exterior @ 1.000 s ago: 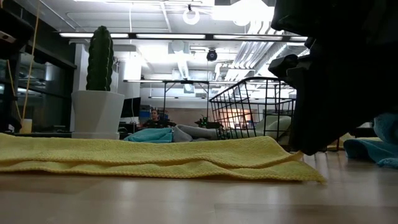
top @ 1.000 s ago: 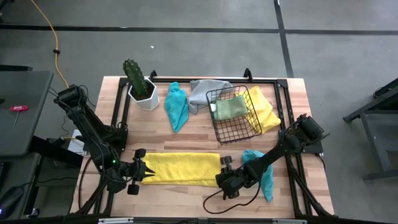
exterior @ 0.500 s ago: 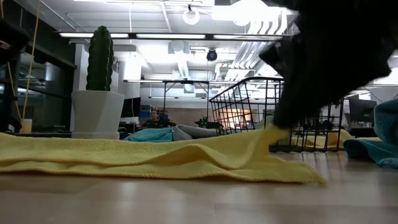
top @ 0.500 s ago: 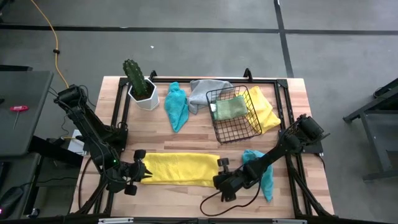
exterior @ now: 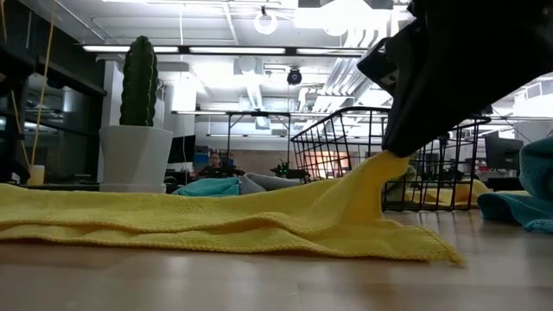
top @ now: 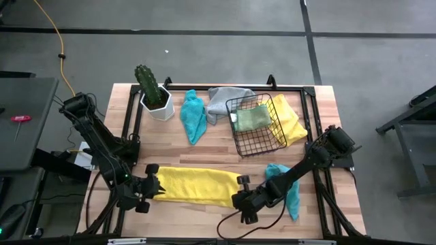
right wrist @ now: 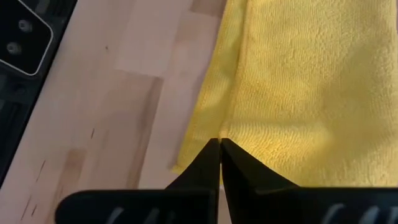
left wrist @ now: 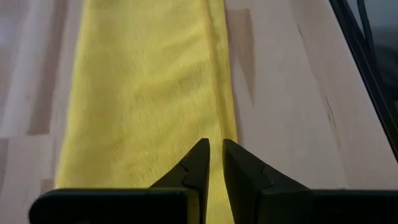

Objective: Fold microfiber towels
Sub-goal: Fold the bottom yellow microfiber towel

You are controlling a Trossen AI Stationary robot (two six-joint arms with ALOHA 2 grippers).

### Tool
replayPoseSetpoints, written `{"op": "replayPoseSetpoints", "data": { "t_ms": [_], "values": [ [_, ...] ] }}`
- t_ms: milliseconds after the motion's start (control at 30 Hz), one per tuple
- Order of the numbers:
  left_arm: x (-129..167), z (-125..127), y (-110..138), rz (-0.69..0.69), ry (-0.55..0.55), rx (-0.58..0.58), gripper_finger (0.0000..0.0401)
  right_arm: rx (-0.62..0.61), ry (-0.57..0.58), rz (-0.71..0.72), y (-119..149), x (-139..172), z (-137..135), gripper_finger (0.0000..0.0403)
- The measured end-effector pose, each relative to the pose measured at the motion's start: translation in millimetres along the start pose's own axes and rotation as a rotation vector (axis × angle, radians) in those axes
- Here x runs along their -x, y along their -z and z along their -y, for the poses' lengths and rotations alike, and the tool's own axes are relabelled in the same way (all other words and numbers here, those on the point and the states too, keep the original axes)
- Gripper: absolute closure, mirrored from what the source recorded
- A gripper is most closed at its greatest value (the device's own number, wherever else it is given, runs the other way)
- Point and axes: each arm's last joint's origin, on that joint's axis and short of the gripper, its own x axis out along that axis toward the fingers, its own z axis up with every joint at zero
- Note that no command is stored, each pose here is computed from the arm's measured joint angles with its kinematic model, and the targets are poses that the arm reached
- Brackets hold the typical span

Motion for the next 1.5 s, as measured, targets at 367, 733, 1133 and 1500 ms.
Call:
{"op": "replayPoseSetpoints", "data": {
  "t_ms": [367,733,1133,1500],
  "values": [
    [-2,4,18,-0.077,0.070,-0.032,0.0283,-0.002,-0.006,-0.002,0,0,0,0.0403],
    [-38,8,37,-0.173,-0.079,-0.136,0.0306,-0.004,-0.006,-0.002,0,0,0,0.0403],
    [-34,9,40,-0.196,-0.081,-0.121,0.0391,-0.125,-0.058,-0.025,1,-1,-2,0.0403],
    [-32,5,42,-0.218,-0.120,-0.131,0.0399,-0.123,-0.086,-0.089,10,-17,-5,0.0403]
  ]
}}
